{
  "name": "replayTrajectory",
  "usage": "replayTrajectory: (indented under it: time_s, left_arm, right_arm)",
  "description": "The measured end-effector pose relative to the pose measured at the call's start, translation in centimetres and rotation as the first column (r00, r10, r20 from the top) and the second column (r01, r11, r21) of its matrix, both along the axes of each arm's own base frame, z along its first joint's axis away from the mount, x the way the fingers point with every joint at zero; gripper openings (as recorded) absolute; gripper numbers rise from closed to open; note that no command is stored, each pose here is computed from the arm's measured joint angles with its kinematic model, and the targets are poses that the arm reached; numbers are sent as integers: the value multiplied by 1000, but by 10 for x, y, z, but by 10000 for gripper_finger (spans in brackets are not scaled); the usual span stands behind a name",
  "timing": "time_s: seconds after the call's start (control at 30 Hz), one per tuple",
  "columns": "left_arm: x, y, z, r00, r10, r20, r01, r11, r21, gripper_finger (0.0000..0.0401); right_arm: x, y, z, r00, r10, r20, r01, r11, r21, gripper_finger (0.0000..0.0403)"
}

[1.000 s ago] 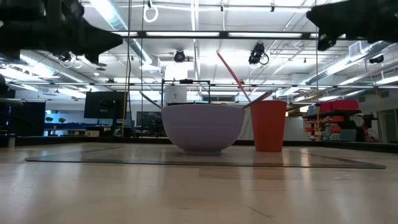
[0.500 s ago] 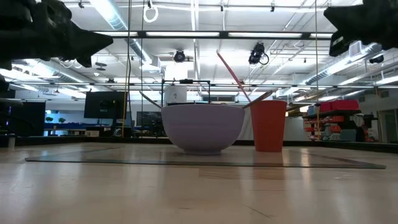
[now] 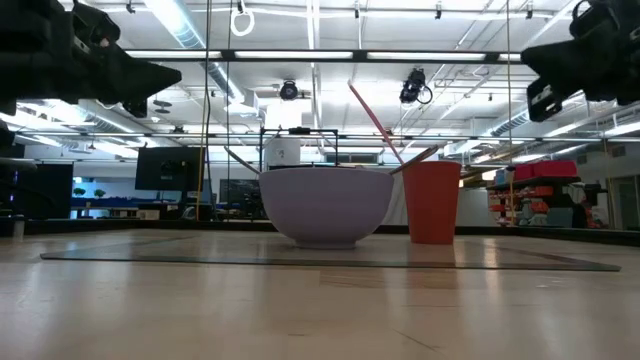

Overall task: Pick & Place Utensil
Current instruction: Return to Home Position

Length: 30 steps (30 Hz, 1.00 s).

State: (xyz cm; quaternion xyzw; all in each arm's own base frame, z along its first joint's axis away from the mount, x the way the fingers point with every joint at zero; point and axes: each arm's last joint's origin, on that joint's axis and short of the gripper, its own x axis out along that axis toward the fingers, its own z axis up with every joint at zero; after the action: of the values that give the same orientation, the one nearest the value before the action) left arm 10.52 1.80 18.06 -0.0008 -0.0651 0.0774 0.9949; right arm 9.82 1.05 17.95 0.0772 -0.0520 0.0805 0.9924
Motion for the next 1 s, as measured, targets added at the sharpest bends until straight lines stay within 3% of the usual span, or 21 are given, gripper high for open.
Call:
replayTrajectory:
  time_s: [0.07, 0.2, 0.47, 1.0]
  left_arm:
    - [0, 0, -1, 1000, 0, -8, 0, 1000, -2, 19]
    - [0, 0, -1, 1000, -4, -7, 4, 1000, -2, 21]
    - [0, 2, -8, 996, 49, -78, -50, 999, -17, 14]
    - [0, 2, -7, 996, 50, -74, -51, 999, -17, 18]
  right_arm:
    - [0, 0, -2, 1000, 0, -27, 1, 1000, 23, 19]
    - [1, 0, -6, 998, -6, -57, 5, 1000, -26, 21]
    - [0, 0, -6, 999, -8, -52, 6, 999, -36, 22]
    - [1, 0, -6, 999, -8, -52, 6, 999, -36, 22]
